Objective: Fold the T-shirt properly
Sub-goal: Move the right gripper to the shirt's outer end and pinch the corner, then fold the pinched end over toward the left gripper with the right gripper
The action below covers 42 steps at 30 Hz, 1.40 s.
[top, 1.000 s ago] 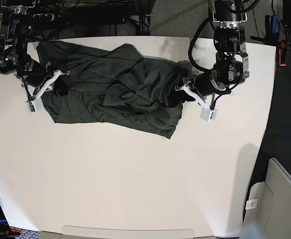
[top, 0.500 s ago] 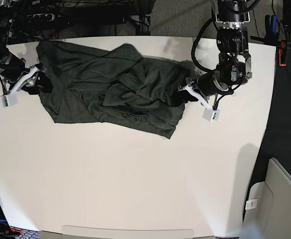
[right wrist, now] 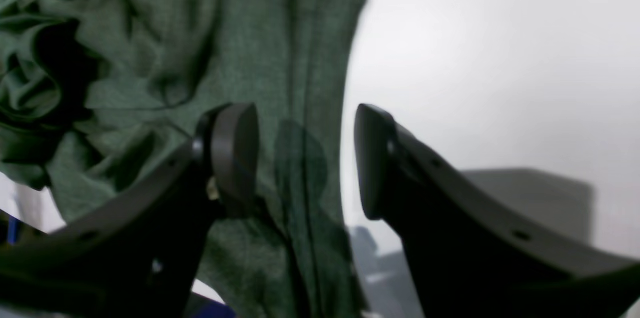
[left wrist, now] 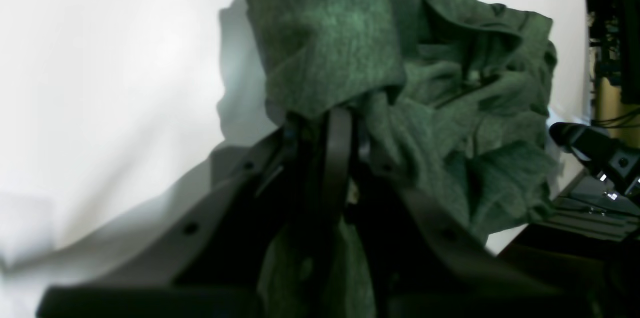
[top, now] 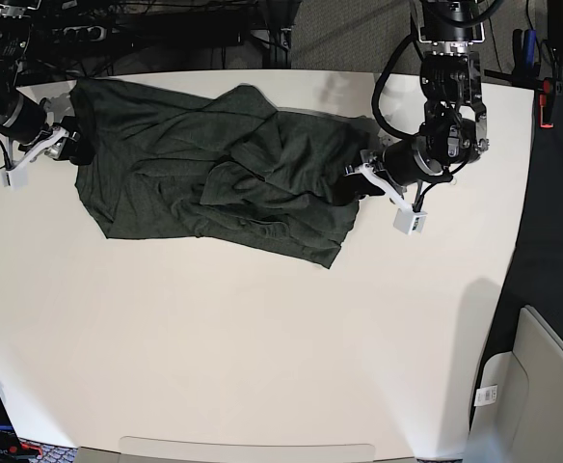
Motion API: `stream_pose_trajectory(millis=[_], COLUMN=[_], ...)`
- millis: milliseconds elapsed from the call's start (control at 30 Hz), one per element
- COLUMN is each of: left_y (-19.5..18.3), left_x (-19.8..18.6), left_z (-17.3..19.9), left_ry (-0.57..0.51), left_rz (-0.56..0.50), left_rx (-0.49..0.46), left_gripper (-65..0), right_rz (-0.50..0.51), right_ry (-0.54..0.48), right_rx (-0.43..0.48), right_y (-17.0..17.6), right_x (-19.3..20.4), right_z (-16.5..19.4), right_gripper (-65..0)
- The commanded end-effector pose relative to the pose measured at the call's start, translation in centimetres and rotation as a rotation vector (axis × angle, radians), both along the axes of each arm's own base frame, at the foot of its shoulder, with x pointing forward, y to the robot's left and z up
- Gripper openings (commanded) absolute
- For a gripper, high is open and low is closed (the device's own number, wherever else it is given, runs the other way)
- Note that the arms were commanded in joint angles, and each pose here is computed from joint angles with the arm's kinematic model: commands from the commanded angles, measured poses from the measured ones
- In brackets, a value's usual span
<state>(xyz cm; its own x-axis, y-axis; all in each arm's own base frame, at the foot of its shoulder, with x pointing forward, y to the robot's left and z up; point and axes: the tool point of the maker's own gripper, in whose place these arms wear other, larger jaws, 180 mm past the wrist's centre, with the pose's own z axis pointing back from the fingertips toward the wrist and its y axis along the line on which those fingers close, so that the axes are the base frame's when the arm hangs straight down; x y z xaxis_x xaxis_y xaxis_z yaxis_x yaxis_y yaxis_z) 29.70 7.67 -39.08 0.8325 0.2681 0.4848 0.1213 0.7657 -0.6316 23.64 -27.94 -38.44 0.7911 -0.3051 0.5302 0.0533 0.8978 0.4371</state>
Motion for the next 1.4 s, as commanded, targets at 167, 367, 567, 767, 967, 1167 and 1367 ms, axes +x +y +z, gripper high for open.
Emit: stream_pose_trajectory(millis=[167,367,567,767,967,1167,1367], left_y=[-0.2,-0.3,-0.3,-0.2,-0.2,-0.1,-0.2], left_x=[0.8,0.7,0.7,0.7,0.7,0.7,0.7], left_z=[1.2,1.2,1.2,1.2,1.2,1.2,1.2], left_ry=[-0.042,-0.041,-0.041,-0.042,-0.04,-0.041,-0.041], left_rz=[-0.006,-0.009,-0.009,-0.008,-0.009,-0.006,-0.007], left_rx=[-0.015,-0.015,-0.015,-0.015,-0.015,-0.015,-0.015], left_gripper=[-64.9,-64.9,-64.9,-64.9,-64.9,-64.9,-64.9], right_rz=[-0.036,0.027,0.03,0.097,0.122,0.133,0.128], right_ry=[0.016,0.039,0.032,0.028,0.013,0.026,-0.005], right_rx=[0.043,0.093,0.146,0.176,0.198,0.212,0.287], right_y=[0.2,3.6,5.8,8.8,10.4,11.0,12.4], right_x=[0.2,0.5,0.8,1.1,1.4,1.2,1.7], right_z=[-1.1,-2.3,-2.6,-2.3,-1.7,-1.8,-1.1], right_gripper=[-33.3,-33.4,-33.4,-33.4,-33.6,-50.9,-64.9])
